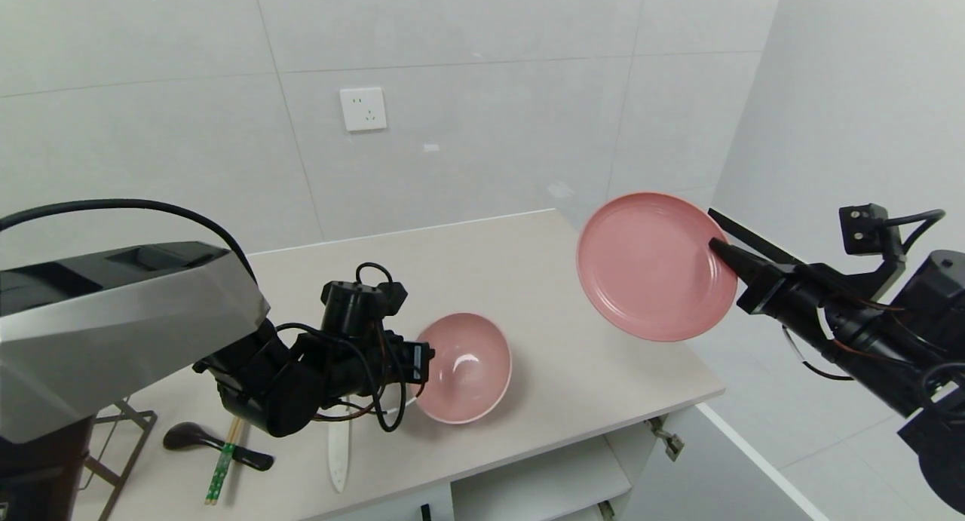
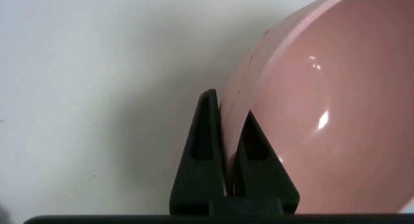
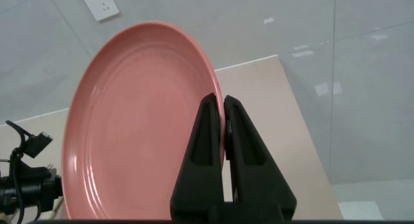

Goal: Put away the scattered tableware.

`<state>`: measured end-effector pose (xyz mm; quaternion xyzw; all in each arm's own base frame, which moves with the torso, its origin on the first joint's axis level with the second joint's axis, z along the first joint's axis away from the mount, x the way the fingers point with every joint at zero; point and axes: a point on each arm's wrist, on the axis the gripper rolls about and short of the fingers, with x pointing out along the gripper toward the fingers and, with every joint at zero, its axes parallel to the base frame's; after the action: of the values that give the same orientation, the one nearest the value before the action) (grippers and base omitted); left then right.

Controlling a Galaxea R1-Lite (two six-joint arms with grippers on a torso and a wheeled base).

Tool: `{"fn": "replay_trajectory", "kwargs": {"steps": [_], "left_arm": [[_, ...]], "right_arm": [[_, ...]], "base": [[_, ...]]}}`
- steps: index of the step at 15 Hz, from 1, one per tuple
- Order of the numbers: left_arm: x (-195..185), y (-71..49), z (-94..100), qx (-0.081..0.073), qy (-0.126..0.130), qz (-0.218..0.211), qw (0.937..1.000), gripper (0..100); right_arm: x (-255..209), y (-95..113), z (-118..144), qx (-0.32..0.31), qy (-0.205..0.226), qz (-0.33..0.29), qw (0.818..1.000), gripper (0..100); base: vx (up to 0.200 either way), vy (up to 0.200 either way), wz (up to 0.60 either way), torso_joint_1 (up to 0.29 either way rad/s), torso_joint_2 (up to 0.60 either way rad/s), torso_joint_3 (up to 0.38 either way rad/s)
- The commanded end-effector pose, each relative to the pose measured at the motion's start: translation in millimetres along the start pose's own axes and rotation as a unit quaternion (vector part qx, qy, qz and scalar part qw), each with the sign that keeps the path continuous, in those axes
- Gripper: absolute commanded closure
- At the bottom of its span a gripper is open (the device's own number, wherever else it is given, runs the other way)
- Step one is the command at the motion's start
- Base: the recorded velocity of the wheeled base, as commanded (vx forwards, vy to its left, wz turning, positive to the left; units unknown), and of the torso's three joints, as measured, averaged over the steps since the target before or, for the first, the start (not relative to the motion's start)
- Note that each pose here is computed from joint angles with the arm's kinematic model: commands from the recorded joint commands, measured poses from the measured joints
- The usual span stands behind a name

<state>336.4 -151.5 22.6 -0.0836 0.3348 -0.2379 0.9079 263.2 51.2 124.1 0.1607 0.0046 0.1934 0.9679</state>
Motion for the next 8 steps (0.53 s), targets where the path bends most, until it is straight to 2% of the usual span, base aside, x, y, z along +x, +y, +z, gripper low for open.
{"fn": "replay_trajectory", "kwargs": {"steps": [1, 4, 8], "left_arm": [[-19.0, -2.2, 20.5, 0.002, -0.038, -0.001, 0.9993, 100], [-42.0, -3.5, 39.2, 0.004, -0.073, -0.001, 0.9973, 100], [-78.9, -5.8, 47.5, 0.003, -0.098, 0.001, 0.9952, 100]], "right_arm": [[0.3, -0.1, -0.4, 0.0, 0.001, 0.0, 1.0, 100], [1.8, 0.3, 0.5, -0.001, -0.002, 0.002, 1.0, 100], [1.4, 2.2, -1.1, 0.001, 0.002, 0.006, 1.0, 100]], "base": [[0.0, 0.0, 0.0, 0.0, 0.0, 0.0], [0.0, 0.0, 0.0, 0.0, 0.0, 0.0], [0.0, 0.0, 0.0, 0.0, 0.0, 0.0]]}}
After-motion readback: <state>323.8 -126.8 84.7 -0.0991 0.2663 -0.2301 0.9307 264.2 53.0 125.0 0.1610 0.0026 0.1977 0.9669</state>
